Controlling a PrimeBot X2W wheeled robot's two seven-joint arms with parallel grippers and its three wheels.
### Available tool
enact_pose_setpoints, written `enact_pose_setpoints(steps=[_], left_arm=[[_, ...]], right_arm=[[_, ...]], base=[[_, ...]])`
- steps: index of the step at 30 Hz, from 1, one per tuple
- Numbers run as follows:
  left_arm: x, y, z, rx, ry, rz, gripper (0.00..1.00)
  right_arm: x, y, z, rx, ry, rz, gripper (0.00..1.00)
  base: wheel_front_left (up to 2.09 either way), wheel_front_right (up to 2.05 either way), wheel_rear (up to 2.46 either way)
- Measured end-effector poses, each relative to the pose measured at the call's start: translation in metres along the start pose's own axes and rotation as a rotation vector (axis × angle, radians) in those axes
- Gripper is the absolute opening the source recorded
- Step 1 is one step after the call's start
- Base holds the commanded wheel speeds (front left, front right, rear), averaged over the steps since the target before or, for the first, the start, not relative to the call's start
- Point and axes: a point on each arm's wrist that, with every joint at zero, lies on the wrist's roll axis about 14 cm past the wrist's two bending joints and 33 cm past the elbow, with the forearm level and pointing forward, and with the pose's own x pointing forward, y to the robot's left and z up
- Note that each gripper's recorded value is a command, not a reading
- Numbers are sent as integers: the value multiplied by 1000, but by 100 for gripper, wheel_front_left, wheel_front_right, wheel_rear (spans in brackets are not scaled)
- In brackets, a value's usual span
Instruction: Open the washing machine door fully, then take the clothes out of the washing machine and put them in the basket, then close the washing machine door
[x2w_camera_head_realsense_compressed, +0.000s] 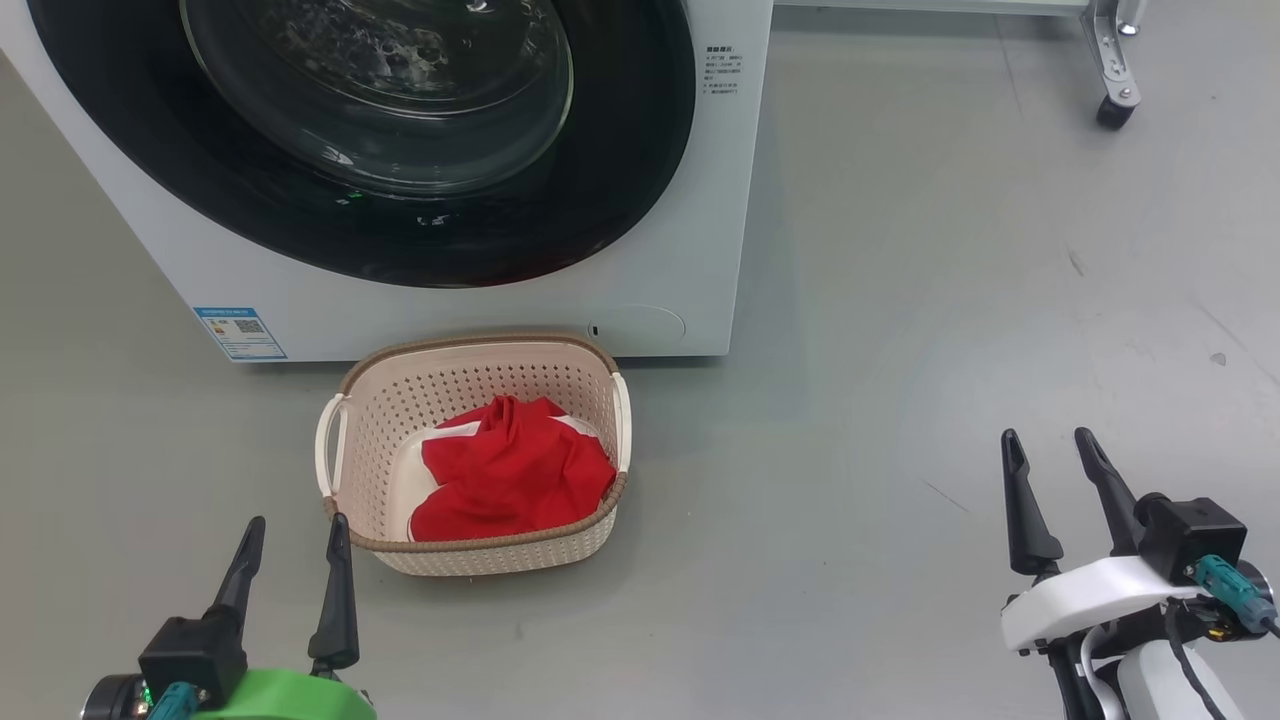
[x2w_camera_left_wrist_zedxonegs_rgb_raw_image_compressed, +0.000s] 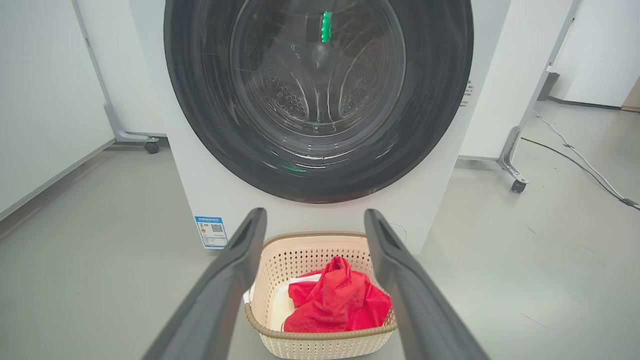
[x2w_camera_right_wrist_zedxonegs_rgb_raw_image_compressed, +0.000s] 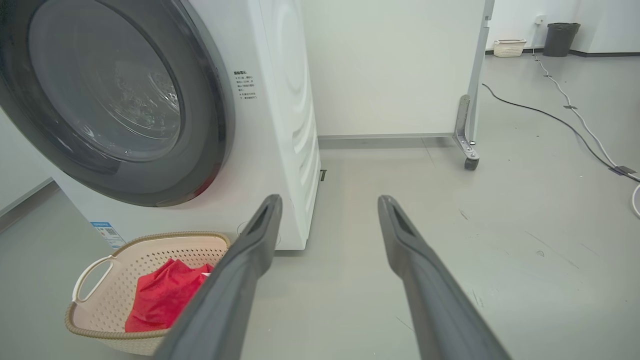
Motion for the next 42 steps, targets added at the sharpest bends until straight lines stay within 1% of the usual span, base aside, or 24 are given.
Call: enact_pose_setpoints(steps=[3, 4, 12, 17, 22, 29, 30, 42], left_arm=[[0, 0, 0, 0, -2, 1, 100], [0, 0, 1, 0, -2, 0, 0], [-6, -2, -22, -21, 66, 11, 0], [-6, 0, -23, -59, 78, 25, 0], [-7, 5, -27, -125, 100, 47, 0], [-7, 6, -29, -241, 118, 66, 0], [-7, 6, -30, -269, 122, 67, 0], [-5, 8, -30, -413, 139, 86, 0]], right_arm=[[0, 0, 1, 1, -3, -3, 100], [0, 0, 1, 2, -4, -3, 0], [-16, 0, -34, 32, 102, -29, 0], [-16, -6, -33, 75, 105, -56, 0], [-18, -14, -35, 142, 120, -95, 0], [-19, -19, -34, 239, 124, -122, 0], [-19, -21, -34, 267, 126, -131, 0], [-19, -28, -29, 416, 118, -167, 0]], base=[[0, 0, 0], [0, 0, 0], [0, 0, 0], [0, 0, 0], [0, 0, 0], [0, 0, 0], [0, 0, 0], [0, 0, 0]])
